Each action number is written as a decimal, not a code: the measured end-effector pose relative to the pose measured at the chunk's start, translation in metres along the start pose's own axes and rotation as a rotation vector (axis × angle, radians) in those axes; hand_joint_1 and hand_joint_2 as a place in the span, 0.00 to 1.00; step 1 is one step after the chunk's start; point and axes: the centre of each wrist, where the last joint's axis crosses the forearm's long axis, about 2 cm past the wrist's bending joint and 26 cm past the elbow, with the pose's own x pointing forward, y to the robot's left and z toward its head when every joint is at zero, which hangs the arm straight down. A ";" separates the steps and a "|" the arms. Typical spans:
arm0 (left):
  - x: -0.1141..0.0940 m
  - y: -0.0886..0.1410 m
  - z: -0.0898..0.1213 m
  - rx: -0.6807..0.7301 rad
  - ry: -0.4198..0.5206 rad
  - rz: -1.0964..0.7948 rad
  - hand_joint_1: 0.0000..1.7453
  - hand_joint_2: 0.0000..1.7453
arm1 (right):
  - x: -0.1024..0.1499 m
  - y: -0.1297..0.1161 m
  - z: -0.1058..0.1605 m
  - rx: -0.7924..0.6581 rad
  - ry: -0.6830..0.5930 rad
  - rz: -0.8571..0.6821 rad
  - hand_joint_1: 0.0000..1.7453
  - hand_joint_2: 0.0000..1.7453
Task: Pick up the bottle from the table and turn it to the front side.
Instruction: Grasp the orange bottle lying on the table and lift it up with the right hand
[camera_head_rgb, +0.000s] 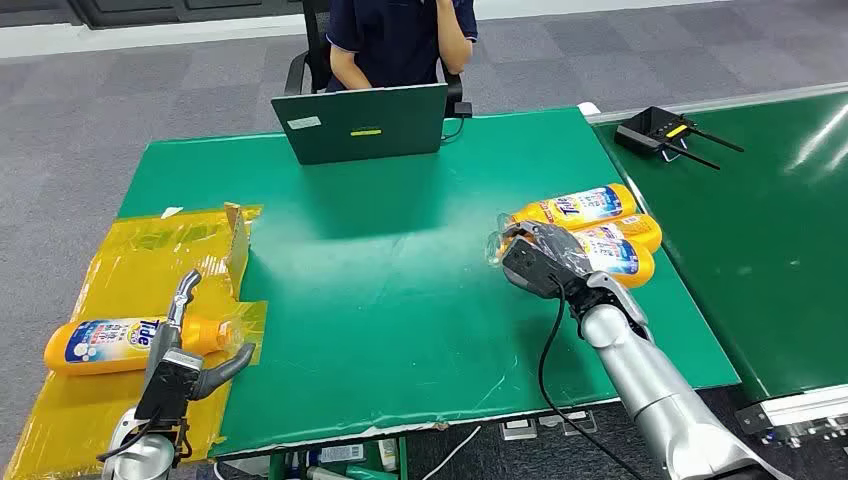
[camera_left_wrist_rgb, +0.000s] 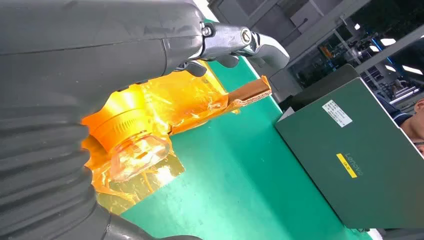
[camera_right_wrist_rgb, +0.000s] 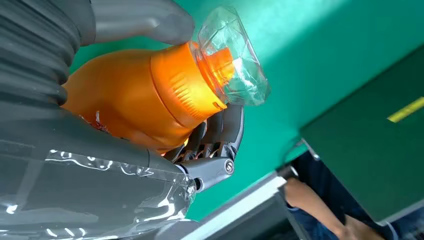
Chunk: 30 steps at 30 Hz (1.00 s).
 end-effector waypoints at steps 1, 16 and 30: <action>0.000 0.000 0.000 -0.001 0.000 0.001 0.00 1.00 | 0.001 0.000 -0.001 -0.002 -0.006 -0.003 1.00 1.00; -0.002 -0.008 -0.008 -0.020 -0.013 0.008 0.00 1.00 | 0.045 -0.001 -0.046 -0.063 -0.114 -0.080 1.00 1.00; -0.003 -0.009 -0.008 -0.030 -0.010 0.007 0.00 1.00 | 0.050 0.002 -0.050 -0.063 -0.122 -0.088 1.00 1.00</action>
